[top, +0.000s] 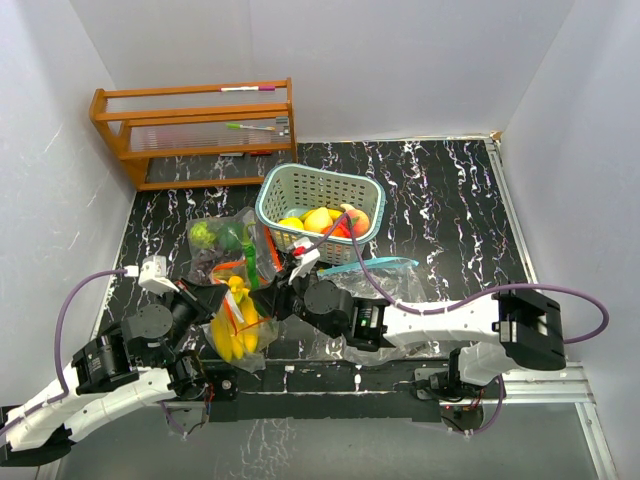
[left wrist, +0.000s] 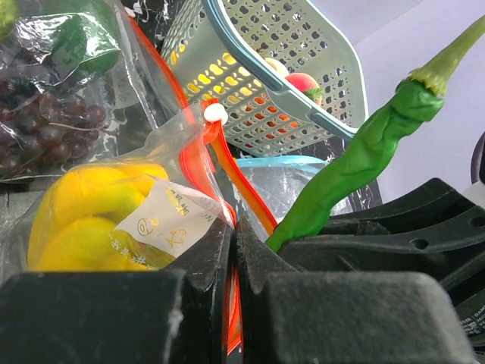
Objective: Place the food in the zip-top bag and seal the zipper
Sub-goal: Place the fake vegetable in the zipper food storage bag.
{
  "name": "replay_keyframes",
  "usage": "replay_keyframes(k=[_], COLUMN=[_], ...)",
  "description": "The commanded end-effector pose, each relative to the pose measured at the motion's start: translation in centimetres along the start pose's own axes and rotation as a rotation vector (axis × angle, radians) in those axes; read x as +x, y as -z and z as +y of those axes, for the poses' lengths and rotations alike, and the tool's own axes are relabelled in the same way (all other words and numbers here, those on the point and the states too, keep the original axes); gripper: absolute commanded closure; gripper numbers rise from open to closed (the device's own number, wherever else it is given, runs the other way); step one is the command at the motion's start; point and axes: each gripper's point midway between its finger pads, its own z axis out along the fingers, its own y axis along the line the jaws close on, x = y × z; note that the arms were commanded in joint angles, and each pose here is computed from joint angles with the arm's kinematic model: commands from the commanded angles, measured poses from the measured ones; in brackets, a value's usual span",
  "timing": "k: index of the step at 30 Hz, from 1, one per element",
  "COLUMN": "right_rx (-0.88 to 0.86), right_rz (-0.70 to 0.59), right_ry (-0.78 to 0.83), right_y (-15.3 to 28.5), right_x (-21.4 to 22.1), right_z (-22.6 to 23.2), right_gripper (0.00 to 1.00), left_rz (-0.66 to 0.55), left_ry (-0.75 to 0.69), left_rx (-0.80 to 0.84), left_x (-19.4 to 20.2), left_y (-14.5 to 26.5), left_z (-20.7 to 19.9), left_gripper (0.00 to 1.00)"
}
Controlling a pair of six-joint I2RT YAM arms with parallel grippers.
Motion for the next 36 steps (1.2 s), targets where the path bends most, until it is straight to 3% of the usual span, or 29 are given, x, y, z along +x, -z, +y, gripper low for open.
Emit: replay_keyframes(k=[1,6,13,24,32,36], right_rx=[-0.005,0.017,0.011,-0.027,0.017,0.067], right_rz=[-0.172,-0.233,-0.172,0.109,0.167,0.092], right_ry=[-0.067,-0.105,-0.166,-0.182,-0.180,-0.141], right_y=[-0.6,-2.1,-1.8,-0.5,-0.1,0.6], right_x=[-4.3,-4.1,-1.3,3.9,5.5,2.8], right_z=[1.5,0.9,2.5,4.5,3.5,2.6], right_gripper=[0.92,0.92,0.92,0.91,0.37,0.21], left_rz=[-0.016,-0.005,-0.019,-0.018,-0.010,-0.009], left_ry=[0.010,-0.004,0.006,0.005,-0.005,-0.005], left_rx=[-0.004,-0.004,-0.002,-0.011,-0.007,-0.005], left_x=[-0.2,-0.1,-0.5,-0.3,0.0,0.0], left_y=[-0.2,-0.2,0.1,0.0,-0.4,-0.4], left_z=[0.0,-0.2,0.1,0.3,-0.1,-0.2], left_gripper=[1.00,1.00,1.00,1.00,1.00,1.00])
